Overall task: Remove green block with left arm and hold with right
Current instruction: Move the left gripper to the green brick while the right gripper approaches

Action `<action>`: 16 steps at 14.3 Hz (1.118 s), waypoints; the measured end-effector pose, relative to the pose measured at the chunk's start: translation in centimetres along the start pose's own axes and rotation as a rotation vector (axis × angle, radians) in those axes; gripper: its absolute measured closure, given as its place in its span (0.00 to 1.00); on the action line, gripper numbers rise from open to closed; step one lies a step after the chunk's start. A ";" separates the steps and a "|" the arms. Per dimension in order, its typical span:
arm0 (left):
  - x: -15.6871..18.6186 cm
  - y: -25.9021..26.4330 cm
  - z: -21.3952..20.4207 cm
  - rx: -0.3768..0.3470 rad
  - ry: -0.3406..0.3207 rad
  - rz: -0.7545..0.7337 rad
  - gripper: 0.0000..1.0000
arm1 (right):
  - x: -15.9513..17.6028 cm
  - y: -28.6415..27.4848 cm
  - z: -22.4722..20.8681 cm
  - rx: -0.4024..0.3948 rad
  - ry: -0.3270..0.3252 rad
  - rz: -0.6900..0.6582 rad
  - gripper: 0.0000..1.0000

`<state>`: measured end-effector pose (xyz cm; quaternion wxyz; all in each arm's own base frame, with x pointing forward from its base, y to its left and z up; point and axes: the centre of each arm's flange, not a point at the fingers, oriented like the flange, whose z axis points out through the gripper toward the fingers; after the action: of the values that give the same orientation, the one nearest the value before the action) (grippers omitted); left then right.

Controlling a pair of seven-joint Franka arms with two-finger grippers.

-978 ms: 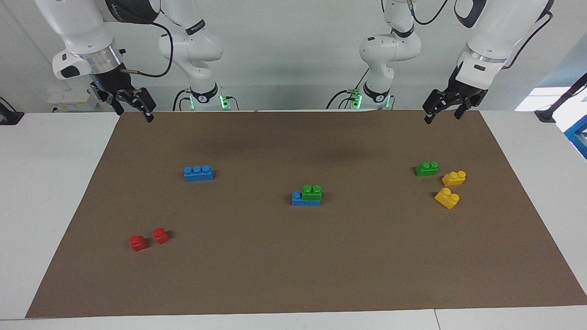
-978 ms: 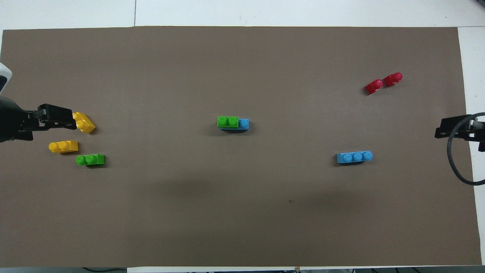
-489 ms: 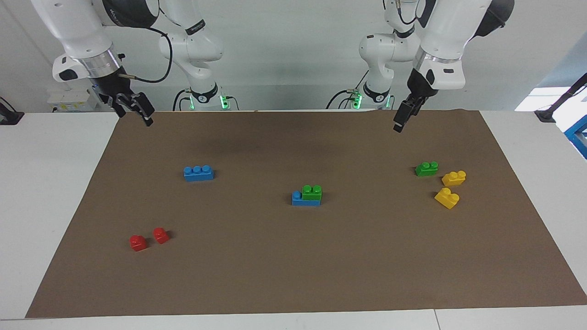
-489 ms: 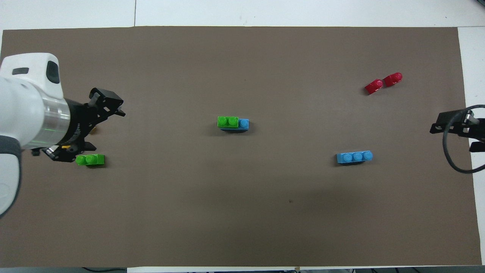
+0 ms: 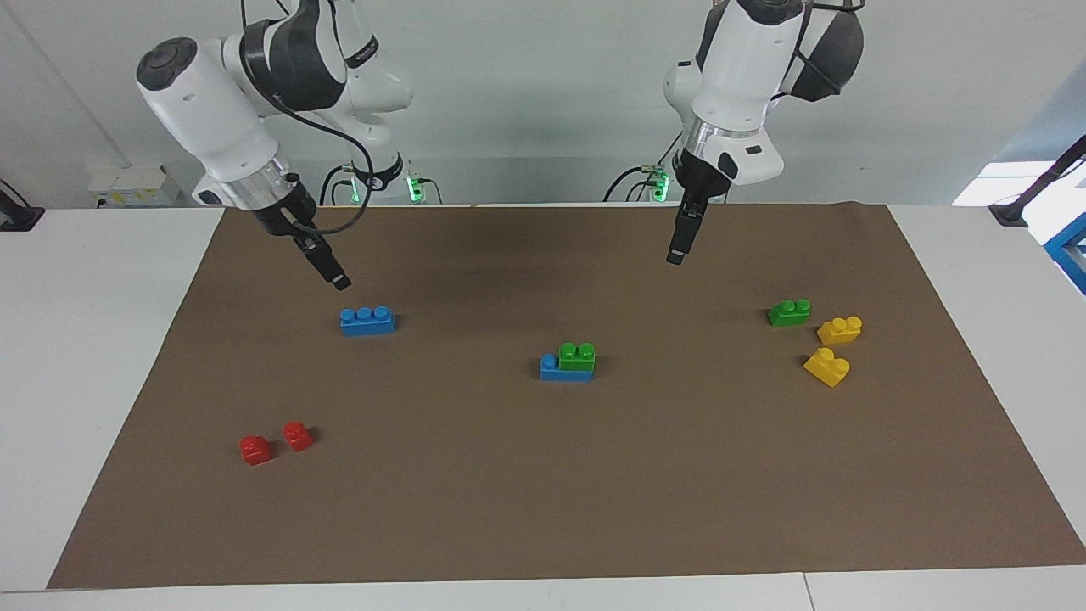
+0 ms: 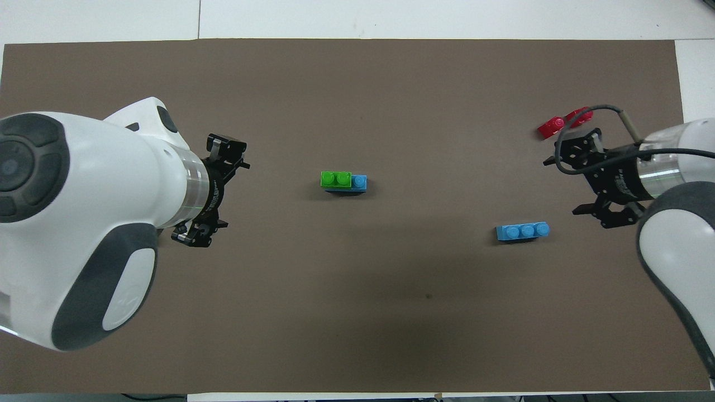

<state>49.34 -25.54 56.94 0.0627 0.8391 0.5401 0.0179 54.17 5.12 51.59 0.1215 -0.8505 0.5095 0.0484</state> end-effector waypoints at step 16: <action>-4.2 7.7 14.1 0.075 -0.022 -0.288 0.00 | -5.4 -6.6 15.7 -0.002 -0.186 0.421 0.00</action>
<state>55.89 -33.74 44.07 0.0390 0.7550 0.6542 -0.0209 58.03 16.69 38.61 0.1544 -0.7173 0.6623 0.1516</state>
